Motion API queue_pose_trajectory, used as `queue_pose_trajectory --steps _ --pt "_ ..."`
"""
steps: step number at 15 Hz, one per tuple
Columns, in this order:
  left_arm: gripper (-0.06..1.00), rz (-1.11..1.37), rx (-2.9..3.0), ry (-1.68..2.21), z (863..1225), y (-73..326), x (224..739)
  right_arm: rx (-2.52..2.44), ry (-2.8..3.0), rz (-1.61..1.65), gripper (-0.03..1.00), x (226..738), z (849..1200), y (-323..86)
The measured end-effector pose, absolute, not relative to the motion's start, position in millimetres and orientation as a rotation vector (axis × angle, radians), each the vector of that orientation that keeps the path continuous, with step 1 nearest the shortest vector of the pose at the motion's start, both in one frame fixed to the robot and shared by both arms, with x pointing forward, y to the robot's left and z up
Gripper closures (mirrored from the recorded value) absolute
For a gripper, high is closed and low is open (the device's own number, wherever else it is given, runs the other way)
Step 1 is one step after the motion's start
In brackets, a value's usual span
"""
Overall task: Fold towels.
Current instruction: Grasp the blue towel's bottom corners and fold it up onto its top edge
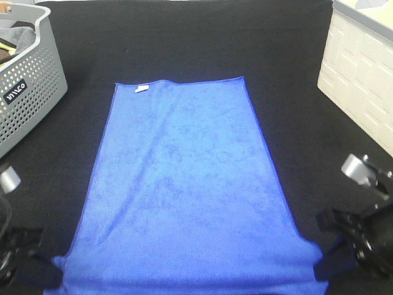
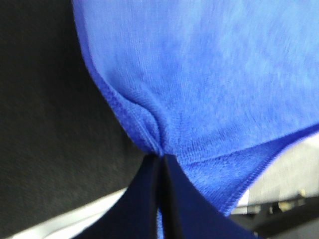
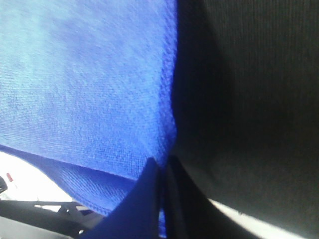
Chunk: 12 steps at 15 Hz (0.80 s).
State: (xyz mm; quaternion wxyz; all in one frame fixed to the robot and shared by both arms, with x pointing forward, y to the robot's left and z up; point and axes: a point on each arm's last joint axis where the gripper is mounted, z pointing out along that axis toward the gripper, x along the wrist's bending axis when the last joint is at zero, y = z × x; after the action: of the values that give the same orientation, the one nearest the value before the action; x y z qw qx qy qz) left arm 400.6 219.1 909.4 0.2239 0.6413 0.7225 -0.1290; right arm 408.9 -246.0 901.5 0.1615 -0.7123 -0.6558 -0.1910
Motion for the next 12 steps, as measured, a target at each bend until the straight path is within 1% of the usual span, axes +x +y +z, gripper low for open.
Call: queue_pose_trajectory --steps 3,5,8,9,10,12 --pt "0.94 -0.258 1.726 1.933 927.5 214.4 427.0 -2.011 -1.958 -0.675 0.97 444.5 923.6 -243.8" --pt "0.94 -0.210 1.712 1.885 941.0 208.7 451.2 -1.963 -1.996 -0.753 0.97 476.9 940.7 -239.6" --pt "0.94 -0.181 1.741 1.839 945.1 196.4 499.2 -1.898 -2.033 -0.832 0.97 532.1 956.1 -233.3" --pt "0.94 -0.161 1.739 1.818 946.8 189.7 525.8 -1.873 -2.059 -0.867 0.97 562.0 961.7 -230.9" --pt "0.94 -0.141 1.726 1.798 951.2 185.8 544.8 -1.871 -2.067 -0.882 0.97 579.4 964.7 -229.9" --pt "0.94 -0.135 1.686 1.797 953.5 185.5 579.0 -1.871 -2.104 -0.892 0.97 613.8 967.7 -229.3"
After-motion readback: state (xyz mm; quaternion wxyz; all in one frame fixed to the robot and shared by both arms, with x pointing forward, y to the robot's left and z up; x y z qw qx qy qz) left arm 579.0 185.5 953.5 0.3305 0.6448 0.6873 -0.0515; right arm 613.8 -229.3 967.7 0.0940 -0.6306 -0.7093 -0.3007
